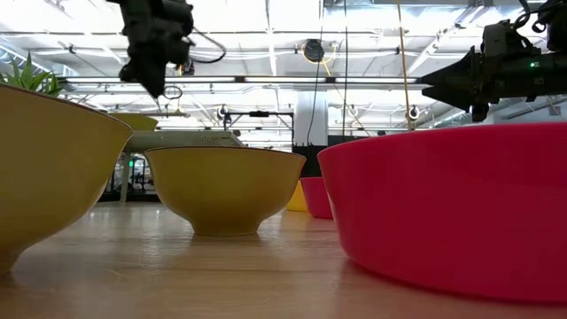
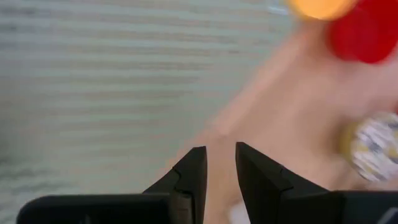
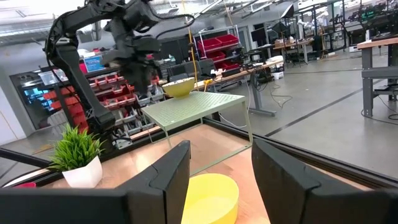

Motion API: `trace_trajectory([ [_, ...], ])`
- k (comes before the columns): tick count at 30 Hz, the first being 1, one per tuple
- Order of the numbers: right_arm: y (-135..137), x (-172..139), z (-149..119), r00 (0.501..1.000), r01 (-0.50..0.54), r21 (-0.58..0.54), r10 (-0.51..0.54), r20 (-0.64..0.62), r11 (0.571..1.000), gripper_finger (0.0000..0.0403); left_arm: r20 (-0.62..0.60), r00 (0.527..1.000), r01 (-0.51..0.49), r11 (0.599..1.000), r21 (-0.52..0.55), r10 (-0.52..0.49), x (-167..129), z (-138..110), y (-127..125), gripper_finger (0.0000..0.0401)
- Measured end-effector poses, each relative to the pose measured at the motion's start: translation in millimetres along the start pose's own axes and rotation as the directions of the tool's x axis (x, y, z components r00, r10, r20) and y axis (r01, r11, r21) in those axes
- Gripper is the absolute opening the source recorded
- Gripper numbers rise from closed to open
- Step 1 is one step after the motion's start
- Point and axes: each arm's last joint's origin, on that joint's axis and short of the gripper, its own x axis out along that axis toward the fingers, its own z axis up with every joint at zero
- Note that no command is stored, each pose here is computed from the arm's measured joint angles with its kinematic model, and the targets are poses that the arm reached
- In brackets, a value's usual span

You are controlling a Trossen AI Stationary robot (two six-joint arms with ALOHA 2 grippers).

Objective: Pick & Place Mini bowls
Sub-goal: Put the red bowl on the shelf

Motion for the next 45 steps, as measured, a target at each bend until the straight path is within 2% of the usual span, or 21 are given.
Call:
trace_trajectory([
  [5,0.0,0.0,0.0,1.000,0.000,0.000,0.000,0.000,1.000,0.0161,-0.038,0.998,0.046,0.990,0.132,-0.042,11.4,-8.4,-47.2,0.0088],
  [10,0.0,0.0,0.0,1.000,0.000,0.000,0.000,0.000,1.000,0.0161,-0.053,0.991,0.133,0.954,0.269,-0.123,20.8,-26.4,-102.5,0.0088],
  [18,0.0,0.0,0.1,1.000,0.000,0.000,0.000,0.000,1.000,0.0161,-0.082,0.965,0.259,0.872,0.414,-0.248,24.5,-82.0,-182.5,0.0088],
  [24,0.0,0.0,0.1,1.000,0.000,0.000,0.000,0.000,1.000,0.0161,-0.063,0.944,0.317,0.840,0.441,-0.324,19.2,-124.7,-219.5,0.0088],
  [28,0.0,0.0,0.1,1.000,0.000,0.000,0.000,0.000,1.000,0.0161,-0.101,0.935,0.350,0.843,0.408,-0.340,18.5,-148.2,-232.2,0.0088],
  [32,0.0,0.0,0.0,1.000,0.000,0.000,0.000,0.000,1.000,0.0161,-0.132,0.943,0.331,0.889,0.316,-0.304,28.6,-175.3,-243.1,0.0088],
  [38,0.0,0.0,0.1,1.000,0.000,0.000,0.000,0.000,1.000,0.0161,-0.208,0.961,0.224,0.954,0.201,-0.182,60.5,-216.0,-251.0,0.0088],
  [45,0.0,0.0,0.1,1.000,0.000,0.000,0.000,0.000,1.000,0.0160,-0.265,0.961,0.105,0.989,0.100,-0.075,83.6,-258.4,-253.7,0.0088],
])
